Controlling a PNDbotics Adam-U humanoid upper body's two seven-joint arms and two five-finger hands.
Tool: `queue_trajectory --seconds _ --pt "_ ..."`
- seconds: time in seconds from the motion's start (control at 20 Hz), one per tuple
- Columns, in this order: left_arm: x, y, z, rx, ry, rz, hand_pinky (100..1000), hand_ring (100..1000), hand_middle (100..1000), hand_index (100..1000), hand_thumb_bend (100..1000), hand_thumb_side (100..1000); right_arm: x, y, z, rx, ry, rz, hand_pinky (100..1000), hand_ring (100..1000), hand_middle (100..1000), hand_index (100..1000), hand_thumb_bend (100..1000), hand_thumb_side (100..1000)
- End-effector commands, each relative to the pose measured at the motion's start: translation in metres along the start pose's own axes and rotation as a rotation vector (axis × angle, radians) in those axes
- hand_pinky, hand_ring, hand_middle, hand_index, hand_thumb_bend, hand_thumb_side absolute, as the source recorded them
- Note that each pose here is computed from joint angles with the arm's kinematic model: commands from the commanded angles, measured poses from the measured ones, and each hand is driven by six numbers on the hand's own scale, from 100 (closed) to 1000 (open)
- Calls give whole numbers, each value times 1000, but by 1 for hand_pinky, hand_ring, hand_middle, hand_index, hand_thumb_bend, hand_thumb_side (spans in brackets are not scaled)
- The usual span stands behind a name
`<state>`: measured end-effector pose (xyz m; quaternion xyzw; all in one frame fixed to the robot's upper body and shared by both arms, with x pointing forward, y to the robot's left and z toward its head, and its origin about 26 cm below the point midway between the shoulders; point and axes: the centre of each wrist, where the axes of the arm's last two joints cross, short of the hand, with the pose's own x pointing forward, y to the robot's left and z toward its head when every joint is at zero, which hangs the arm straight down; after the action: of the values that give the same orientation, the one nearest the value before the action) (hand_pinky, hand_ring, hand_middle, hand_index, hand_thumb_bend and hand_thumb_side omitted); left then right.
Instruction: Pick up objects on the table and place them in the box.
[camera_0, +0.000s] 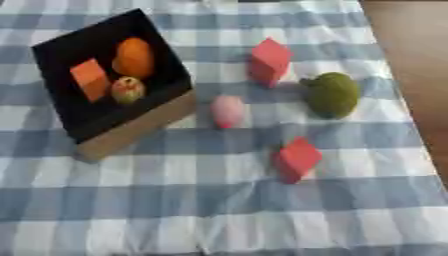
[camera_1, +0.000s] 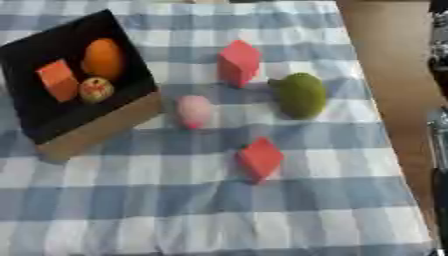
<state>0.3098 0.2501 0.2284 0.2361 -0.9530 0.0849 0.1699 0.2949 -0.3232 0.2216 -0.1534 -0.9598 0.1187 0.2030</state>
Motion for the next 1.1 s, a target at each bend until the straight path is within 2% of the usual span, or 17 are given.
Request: queue_trajectory --seconds 0.05,0.3,0.45,0.55,0.8,0.85,0.95,1.1 --pt "5 3 -7 -3 -32 0 741 875 731 798 593 620 6 -4 -7 14 -36 8 865 742 827 958 100 600" --pt "4 3 -7 -4 -32 0 741 876 732 798 592 620 6 -4 -7 22 -38 10 865 743 828 958 100 597" --pt "4 3 -7 -8 -33 -4 741 875 732 798 592 620 7 -8 -7 77 -49 41 864 747 830 954 100 579" --pt "4 4 -7 -11 -34 -8 741 876 732 798 592 620 8 -14 -7 161 -58 92 862 754 833 952 100 557" --pt "3 7 -7 -31 -37 -27 740 877 733 798 591 622 12 -32 -3 461 -61 276 861 776 847 949 100 544" --pt "3 8 -7 -34 -37 -30 740 877 733 798 590 622 12 -35 -3 509 -59 311 861 786 851 947 100 492" --pt "2 9 -6 -39 -37 -36 740 877 733 797 588 624 14 -40 -3 602 -60 383 861 796 855 944 100 451" --pt "2 10 -6 -46 -38 -42 740 877 733 797 588 624 16 -43 -4 741 -71 475 862 806 858 942 100 455"
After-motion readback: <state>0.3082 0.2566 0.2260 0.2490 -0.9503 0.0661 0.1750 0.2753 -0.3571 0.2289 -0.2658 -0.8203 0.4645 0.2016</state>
